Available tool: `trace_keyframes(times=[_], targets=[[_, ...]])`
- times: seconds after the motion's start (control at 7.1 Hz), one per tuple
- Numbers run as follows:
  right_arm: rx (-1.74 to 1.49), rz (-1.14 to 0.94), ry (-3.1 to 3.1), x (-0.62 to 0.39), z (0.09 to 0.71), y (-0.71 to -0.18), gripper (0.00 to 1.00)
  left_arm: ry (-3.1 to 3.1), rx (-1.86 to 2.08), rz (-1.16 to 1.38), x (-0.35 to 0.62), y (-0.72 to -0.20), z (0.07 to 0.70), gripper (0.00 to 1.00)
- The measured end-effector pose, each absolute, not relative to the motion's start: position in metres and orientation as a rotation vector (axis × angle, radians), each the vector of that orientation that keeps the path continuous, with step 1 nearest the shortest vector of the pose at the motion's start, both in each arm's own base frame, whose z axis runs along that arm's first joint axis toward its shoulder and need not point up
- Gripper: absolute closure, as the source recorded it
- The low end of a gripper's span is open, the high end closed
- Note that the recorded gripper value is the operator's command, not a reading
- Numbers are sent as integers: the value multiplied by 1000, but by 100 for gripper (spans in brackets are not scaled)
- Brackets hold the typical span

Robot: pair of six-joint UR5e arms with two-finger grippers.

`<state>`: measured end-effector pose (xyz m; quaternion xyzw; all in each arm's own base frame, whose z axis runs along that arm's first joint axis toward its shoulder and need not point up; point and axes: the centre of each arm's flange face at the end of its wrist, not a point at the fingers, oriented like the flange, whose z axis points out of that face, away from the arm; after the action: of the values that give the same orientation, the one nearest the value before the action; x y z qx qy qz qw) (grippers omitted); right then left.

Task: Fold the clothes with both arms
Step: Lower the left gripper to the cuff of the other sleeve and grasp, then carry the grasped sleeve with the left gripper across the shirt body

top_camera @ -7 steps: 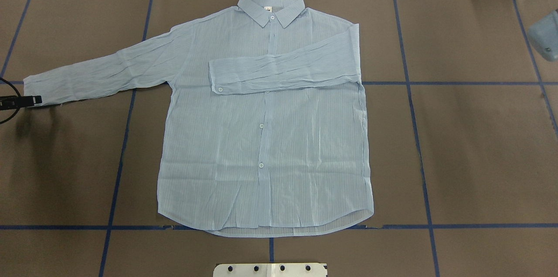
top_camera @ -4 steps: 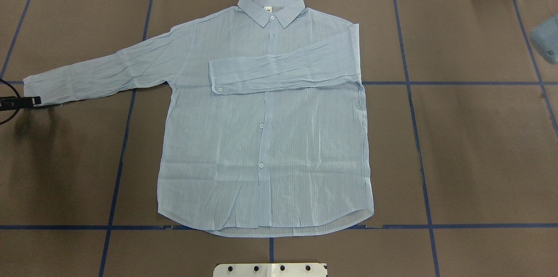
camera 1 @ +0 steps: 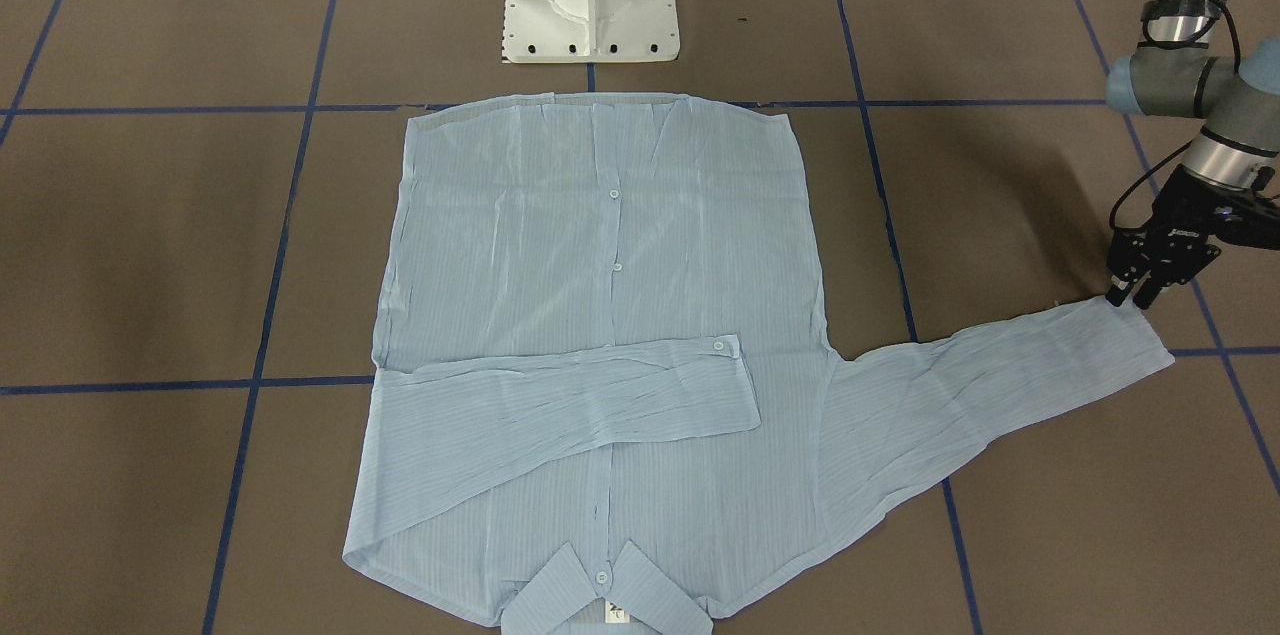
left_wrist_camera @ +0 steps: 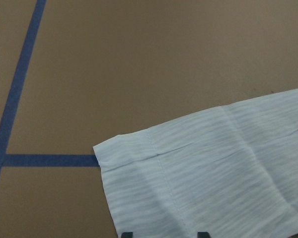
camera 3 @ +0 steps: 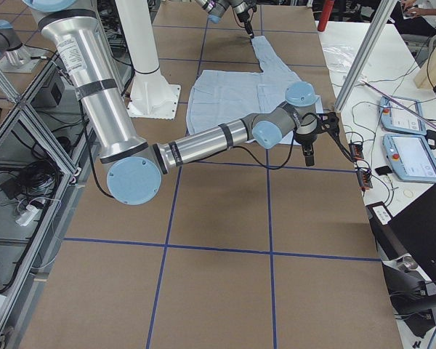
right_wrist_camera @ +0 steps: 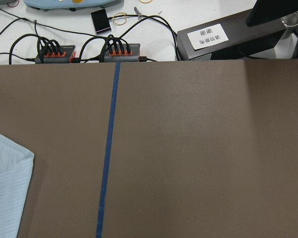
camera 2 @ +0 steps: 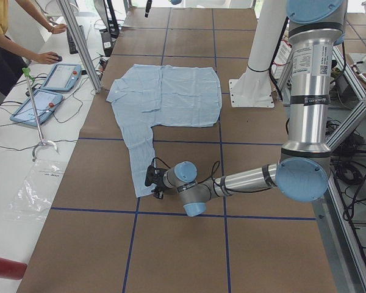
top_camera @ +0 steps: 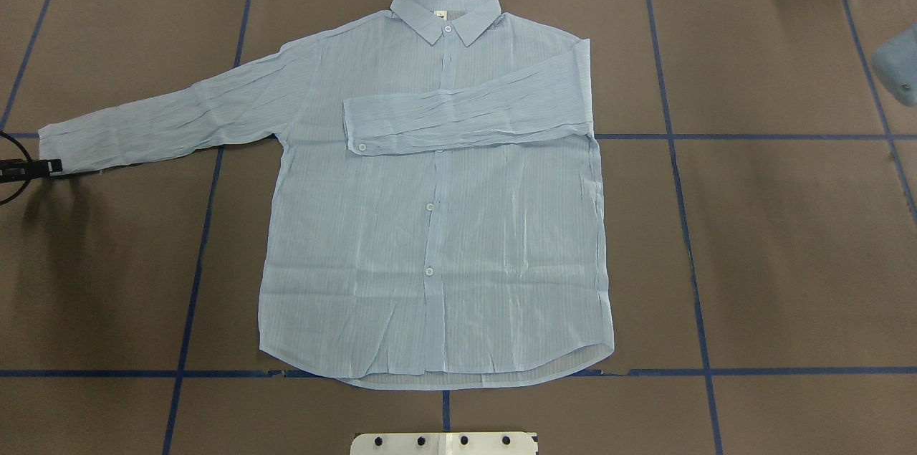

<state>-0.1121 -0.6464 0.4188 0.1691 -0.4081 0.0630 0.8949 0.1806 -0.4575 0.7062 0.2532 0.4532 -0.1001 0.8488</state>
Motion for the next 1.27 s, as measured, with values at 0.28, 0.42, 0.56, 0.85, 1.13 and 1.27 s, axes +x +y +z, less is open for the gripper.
trace_keyframes(times=[0.28,0.42,0.56,0.85,1.13,1.27], targets=[[351,130,-847,-112,418,-646,0,954,533,-211,180,-457,707,74],[351,130,-849,-112,418,-645,0,954,532,-211,180,-456,707,92],[352,129,-850,-111,418,-643,0,954,532,-211,179,-456,708,100],[352,130,-851,-111,418,-641,0,955,530,-209,179,-455,708,100],[350,135,-853,-111,417,-641,0,981,551,-196,182,-459,692,100],[349,137,-854,-111,417,-641,0,1007,600,-166,185,-467,666,100]])
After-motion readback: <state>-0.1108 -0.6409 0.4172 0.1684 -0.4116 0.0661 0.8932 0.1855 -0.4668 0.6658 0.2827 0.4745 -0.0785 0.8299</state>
